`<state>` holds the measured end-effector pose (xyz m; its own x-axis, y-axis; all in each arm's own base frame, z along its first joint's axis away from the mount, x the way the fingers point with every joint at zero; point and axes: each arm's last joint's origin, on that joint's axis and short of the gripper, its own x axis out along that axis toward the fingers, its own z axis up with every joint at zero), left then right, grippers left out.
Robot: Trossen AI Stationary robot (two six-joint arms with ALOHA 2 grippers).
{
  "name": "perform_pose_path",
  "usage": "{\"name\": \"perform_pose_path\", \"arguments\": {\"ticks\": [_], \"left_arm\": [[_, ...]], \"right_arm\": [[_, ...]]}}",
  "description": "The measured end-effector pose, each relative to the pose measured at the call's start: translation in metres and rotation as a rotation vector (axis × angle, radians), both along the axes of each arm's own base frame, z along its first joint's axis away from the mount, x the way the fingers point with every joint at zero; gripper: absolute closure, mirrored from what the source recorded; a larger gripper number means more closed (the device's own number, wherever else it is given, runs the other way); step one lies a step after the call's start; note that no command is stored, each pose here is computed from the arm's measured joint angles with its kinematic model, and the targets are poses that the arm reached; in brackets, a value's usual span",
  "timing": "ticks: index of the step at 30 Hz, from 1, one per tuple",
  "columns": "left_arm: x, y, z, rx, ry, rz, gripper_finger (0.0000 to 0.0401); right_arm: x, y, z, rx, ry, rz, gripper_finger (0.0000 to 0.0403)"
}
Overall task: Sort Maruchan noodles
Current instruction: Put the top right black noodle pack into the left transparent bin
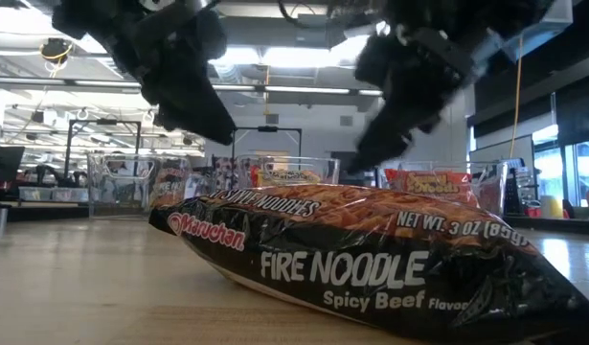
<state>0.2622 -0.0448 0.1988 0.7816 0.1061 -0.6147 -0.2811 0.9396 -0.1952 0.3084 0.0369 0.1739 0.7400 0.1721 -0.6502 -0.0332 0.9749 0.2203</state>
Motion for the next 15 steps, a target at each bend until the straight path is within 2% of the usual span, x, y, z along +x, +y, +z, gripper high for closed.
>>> {"name": "perform_pose_path", "arguments": {"ticks": [4,10,15], "left_arm": [[0.007,-0.012,-0.016,0.004,0.033,-0.024,0.0249],[0.023,-0.027,-0.046,0.033,0.027,-0.036,0.0249],[0.033,-0.032,-0.072,0.047,0.039,-0.034,0.0249]], "right_arm": [[-0.017,-0.007,-0.025,0.121,0.057,-0.146,0.0095],[-0.03,-0.022,-0.043,0.422,-0.025,-0.337,0.0095],[-0.03,-0.024,-0.047,0.515,0.006,-0.42,0.0095]]}}
